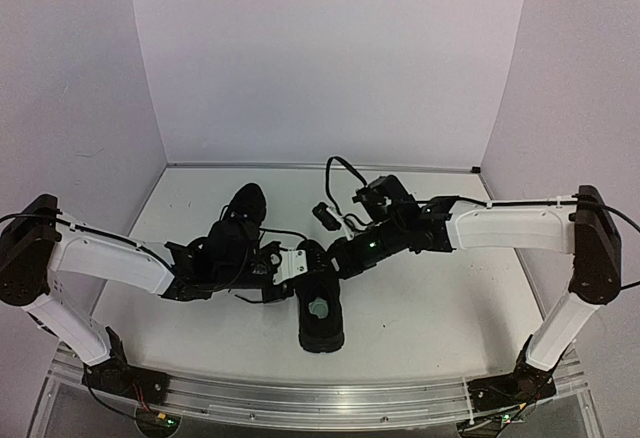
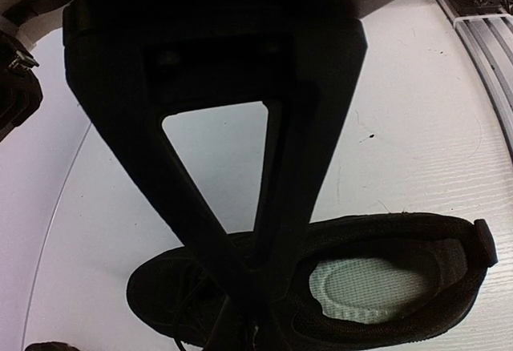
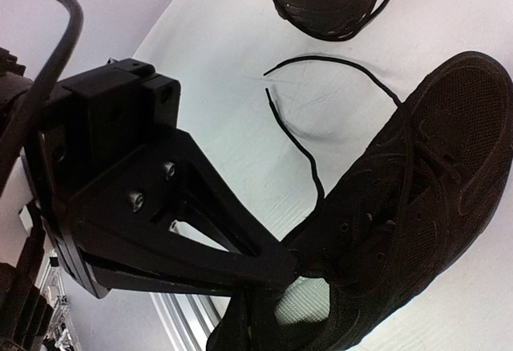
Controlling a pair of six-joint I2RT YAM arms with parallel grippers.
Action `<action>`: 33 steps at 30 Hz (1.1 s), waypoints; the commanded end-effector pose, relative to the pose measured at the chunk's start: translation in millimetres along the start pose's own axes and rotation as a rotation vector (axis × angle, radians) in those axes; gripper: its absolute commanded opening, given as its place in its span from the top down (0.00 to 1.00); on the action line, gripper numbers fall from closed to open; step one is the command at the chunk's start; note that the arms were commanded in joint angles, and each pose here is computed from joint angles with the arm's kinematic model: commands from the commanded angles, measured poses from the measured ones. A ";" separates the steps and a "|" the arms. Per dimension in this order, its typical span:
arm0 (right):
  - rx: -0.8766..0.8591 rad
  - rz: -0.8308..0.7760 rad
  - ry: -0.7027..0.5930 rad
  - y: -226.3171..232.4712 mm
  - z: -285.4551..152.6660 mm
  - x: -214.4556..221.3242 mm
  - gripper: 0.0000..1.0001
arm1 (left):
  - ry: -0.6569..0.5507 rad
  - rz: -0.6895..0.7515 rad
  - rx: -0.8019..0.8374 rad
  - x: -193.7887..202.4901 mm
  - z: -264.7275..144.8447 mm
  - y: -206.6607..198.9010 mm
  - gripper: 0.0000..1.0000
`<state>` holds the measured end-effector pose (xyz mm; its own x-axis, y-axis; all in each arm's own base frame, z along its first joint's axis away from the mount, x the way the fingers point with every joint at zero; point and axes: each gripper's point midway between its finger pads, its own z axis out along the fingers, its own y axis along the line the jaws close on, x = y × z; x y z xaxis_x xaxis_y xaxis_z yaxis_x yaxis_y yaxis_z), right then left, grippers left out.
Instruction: Tie the shoes
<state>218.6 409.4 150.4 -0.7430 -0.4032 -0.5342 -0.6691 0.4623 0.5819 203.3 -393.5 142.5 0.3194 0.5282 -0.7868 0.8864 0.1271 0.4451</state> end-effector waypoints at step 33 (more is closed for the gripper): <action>0.067 -0.006 -0.065 -1.0 -12.5 -15.8 1.00 | 0.701 -0.877 -0.312 175.4 -63.7 78.0 0.69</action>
<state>229.2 404.8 145.5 -0.7529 -0.3771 -0.5395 -0.6537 0.5242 0.5459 292.2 -239.0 55.2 -0.6392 0.5784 -0.5069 0.6256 0.7743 0.0946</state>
